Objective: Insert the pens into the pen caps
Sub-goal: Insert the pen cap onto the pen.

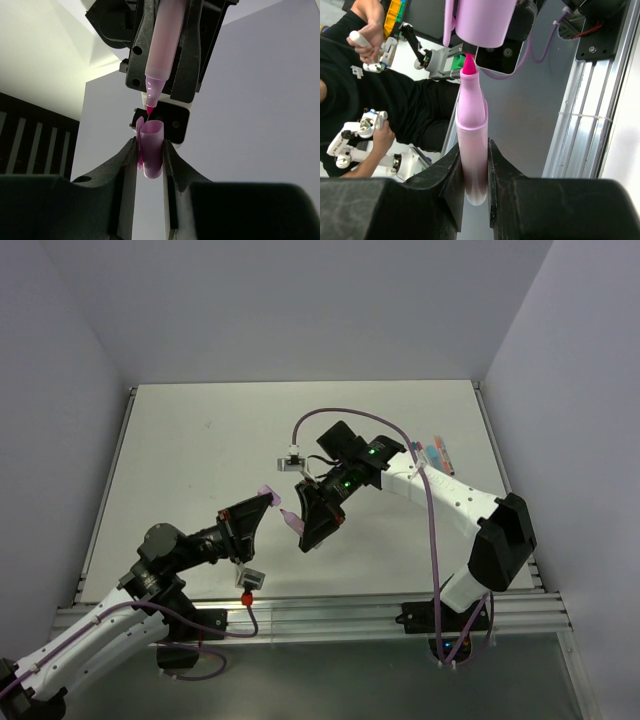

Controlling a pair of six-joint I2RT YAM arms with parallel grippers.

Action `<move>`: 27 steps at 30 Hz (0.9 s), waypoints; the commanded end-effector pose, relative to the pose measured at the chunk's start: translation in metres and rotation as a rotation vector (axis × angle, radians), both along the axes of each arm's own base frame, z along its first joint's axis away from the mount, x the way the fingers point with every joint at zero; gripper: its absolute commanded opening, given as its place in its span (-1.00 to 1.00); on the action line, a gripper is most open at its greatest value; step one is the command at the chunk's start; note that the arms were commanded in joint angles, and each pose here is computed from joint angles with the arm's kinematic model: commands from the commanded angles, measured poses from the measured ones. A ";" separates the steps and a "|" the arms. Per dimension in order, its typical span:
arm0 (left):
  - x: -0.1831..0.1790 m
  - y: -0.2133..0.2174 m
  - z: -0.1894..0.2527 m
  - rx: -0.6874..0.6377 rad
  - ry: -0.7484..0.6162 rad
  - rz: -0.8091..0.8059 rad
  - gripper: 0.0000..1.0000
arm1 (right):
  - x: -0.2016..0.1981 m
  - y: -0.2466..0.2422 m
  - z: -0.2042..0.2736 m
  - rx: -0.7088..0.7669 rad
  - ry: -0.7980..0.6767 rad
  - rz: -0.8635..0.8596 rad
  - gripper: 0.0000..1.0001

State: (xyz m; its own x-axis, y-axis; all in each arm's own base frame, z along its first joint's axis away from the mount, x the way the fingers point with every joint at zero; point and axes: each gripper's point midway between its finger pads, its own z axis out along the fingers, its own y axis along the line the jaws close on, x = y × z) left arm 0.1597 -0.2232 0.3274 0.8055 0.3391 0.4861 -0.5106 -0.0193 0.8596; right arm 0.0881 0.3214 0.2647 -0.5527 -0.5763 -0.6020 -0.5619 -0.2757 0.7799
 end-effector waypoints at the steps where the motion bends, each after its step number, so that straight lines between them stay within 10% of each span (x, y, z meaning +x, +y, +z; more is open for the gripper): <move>1: -0.011 0.003 0.023 -0.009 -0.115 -0.012 -0.99 | 0.003 0.003 0.010 0.038 0.003 0.014 -1.00; 27: 0.002 -0.002 0.003 0.051 -0.078 0.024 -0.99 | 0.007 0.000 0.013 0.049 0.040 0.008 -1.00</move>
